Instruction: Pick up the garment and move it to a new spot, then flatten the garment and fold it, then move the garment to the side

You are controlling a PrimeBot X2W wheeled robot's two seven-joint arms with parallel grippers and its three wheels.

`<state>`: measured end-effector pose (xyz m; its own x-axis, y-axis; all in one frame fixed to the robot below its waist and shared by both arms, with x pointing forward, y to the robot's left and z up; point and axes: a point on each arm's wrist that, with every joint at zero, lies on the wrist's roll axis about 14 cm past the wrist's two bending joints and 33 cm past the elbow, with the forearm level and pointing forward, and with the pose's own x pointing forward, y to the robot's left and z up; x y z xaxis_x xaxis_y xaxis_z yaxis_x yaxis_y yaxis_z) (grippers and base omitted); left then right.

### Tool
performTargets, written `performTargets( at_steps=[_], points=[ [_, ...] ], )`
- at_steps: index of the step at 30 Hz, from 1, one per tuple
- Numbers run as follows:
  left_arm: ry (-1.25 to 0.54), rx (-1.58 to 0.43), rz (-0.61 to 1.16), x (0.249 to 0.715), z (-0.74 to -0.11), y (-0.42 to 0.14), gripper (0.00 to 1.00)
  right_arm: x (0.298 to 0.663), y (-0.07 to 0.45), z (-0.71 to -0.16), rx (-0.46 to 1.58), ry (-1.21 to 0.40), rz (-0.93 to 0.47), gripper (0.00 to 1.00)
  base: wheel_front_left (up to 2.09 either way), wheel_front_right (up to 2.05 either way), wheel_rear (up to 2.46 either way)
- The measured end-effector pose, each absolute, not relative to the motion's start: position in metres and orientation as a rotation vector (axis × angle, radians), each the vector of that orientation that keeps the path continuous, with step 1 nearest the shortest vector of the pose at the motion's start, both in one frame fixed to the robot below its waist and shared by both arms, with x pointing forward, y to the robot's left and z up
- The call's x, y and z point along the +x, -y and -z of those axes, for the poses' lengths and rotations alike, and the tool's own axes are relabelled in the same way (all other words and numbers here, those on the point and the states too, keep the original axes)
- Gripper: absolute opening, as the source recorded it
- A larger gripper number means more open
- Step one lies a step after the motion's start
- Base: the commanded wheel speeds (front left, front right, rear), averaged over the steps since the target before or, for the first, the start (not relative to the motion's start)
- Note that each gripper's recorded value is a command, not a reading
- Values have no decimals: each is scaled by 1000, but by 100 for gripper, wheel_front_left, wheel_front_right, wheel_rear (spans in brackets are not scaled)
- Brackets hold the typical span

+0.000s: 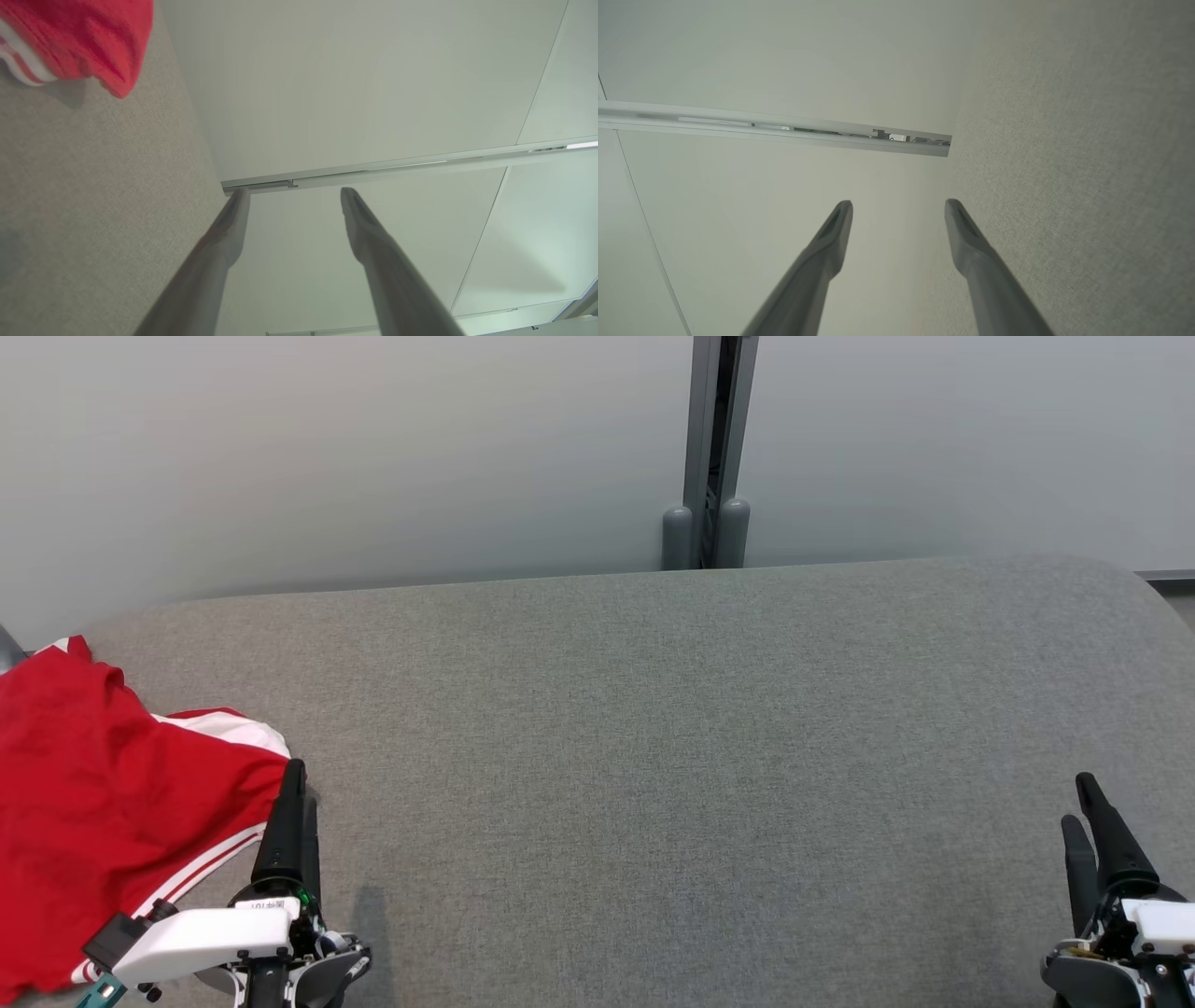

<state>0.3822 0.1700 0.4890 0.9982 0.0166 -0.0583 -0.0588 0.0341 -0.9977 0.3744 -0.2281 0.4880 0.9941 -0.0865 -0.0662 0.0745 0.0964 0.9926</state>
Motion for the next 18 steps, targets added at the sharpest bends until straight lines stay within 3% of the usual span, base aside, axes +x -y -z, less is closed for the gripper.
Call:
performTargets(
  at_steps=[8,9,18],
  points=[
    [-7,-1477,-66,379,-492,-175,100,381,231,-503,1350,52,110,100,0,0,0],
    [63,-1352,-86,378,-502,-194,100,390,228,-530,1135,109,70,100,0,0,0],
    [127,-1179,-81,380,-523,-205,100,398,210,-564,883,169,-16,100,0,0,0]
  ],
)
